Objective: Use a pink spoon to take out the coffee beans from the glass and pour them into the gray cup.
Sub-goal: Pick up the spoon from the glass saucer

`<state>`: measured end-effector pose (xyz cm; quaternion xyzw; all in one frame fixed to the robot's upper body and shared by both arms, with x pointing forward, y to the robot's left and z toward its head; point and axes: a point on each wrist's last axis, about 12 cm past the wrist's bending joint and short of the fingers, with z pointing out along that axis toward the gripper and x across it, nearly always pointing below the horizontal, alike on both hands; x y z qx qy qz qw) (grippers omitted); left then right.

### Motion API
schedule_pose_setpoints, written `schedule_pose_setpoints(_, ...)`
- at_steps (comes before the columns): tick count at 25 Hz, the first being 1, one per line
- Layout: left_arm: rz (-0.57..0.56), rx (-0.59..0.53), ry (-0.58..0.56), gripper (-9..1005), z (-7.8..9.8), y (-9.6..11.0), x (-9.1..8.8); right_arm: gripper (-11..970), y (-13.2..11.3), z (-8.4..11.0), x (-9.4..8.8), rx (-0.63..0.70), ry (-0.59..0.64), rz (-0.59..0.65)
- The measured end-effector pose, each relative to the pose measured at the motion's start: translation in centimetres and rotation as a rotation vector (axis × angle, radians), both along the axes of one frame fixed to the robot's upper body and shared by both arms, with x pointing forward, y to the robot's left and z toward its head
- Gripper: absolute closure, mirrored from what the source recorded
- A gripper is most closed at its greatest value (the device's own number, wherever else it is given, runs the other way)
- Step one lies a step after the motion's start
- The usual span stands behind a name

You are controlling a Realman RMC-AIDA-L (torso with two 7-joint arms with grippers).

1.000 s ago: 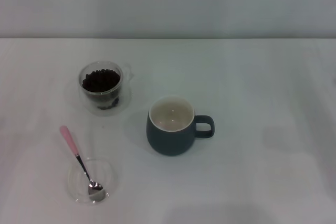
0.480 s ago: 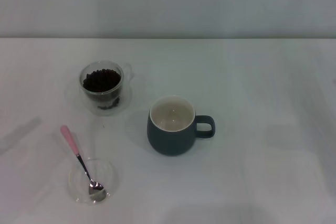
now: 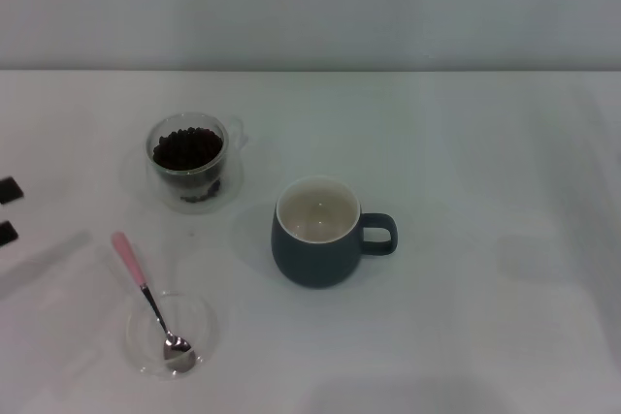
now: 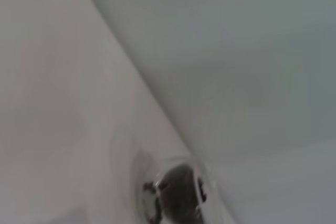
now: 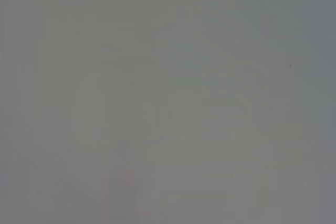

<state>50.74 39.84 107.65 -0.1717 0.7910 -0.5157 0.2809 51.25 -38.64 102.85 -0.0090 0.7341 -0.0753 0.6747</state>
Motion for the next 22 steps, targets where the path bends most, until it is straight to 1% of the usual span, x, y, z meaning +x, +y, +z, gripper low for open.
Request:
schedule_pose_setpoints(5,-0.066,0.041,0.021,146,0.0,-0.5,0.2,121,0.1,0.1,0.2,-0.001,-0.006,0.004)
schedule_pose_setpoints(13,-0.073,0.045,0.035,145,0.3,-0.4,0.7,122,0.0,0.3,0.2,-0.003,-0.017,0.005)
schedule_pose_setpoints(14,-0.073,0.044,0.044,145,0.4,-0.4,0.8,122,0.0,0.3,0.2,-0.003,-0.016,0.006)
schedule_pose_setpoints(15,-0.079,0.044,0.077,145,0.5,-0.4,1.0,122,0.1,0.3,0.2,-0.004,-0.016,0.007)
schedule_pose_setpoints(16,-0.079,0.044,0.077,145,0.5,-0.4,1.0,122,0.1,0.3,0.2,-0.004,-0.015,0.008)
schedule_pose_setpoints(19,-0.090,0.039,0.148,145,0.6,-0.6,1.3,122,0.1,0.2,0.2,-0.005,-0.014,0.009)
schedule_pose_setpoints(22,-0.077,0.013,0.192,145,0.6,-0.7,1.5,121,0.1,0.1,0.1,-0.008,-0.006,0.009)
